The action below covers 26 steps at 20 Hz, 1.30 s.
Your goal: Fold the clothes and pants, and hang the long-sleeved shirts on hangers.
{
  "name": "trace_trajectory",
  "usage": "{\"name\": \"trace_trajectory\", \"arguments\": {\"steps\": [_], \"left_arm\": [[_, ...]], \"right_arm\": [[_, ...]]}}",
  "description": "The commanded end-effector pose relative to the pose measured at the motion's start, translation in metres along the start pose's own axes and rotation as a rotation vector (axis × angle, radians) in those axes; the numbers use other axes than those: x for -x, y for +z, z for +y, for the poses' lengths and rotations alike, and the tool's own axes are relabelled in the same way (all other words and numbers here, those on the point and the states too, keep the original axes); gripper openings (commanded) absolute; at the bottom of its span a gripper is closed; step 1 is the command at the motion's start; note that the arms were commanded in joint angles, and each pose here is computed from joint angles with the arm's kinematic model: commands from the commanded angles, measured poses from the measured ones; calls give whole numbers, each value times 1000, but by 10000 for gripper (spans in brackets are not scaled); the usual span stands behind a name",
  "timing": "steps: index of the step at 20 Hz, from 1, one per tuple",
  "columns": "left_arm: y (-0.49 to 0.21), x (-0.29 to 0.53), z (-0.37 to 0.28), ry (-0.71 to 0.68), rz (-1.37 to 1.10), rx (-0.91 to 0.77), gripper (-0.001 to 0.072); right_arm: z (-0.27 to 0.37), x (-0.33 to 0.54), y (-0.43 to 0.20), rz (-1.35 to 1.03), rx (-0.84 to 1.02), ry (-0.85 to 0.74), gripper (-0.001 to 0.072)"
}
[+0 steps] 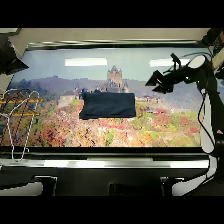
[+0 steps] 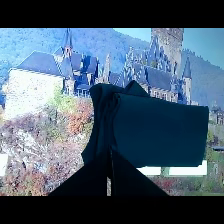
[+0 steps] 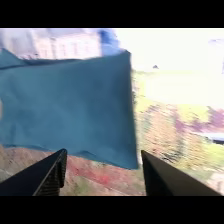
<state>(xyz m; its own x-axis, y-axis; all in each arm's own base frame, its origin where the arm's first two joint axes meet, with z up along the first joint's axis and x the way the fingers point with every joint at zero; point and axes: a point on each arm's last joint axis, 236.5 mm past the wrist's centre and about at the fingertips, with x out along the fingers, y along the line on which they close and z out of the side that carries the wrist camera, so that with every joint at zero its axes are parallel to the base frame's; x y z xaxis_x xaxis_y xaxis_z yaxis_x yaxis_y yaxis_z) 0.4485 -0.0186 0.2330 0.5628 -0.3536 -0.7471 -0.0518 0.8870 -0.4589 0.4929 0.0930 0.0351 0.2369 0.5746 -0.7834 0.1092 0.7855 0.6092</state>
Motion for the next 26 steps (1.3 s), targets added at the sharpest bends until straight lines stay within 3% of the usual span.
{"name": "trace_trajectory", "arguments": {"steps": [1,7,13,14,15,17,18,23,26], "left_arm": [[0,0,1,1,0,1,20],[-8,-10,7,6,34,19,20],[-9,-11,8,6,39,21,20],[-9,-11,8,6,39,21,20],[-9,-11,8,6,39,21,20],[-9,-11,8,6,39,21,20],[-9,-11,8,6,39,21,20],[-9,-11,8,6,39,22,20],[-9,-11,8,6,39,22,20]], "right_arm": [[-48,-26,-16,83,-60,63,544],[-31,-105,-37,185,-54,184,540],[-14,-147,-47,193,-29,180,532],[-11,-152,-49,198,-31,178,484],[-9,-155,-50,194,-29,176,378],[-2,-154,-45,174,-36,196,80],[5,-150,-40,158,-36,220,29],[40,-86,10,-11,34,243,28],[26,-18,59,-144,0,218,28]]}}
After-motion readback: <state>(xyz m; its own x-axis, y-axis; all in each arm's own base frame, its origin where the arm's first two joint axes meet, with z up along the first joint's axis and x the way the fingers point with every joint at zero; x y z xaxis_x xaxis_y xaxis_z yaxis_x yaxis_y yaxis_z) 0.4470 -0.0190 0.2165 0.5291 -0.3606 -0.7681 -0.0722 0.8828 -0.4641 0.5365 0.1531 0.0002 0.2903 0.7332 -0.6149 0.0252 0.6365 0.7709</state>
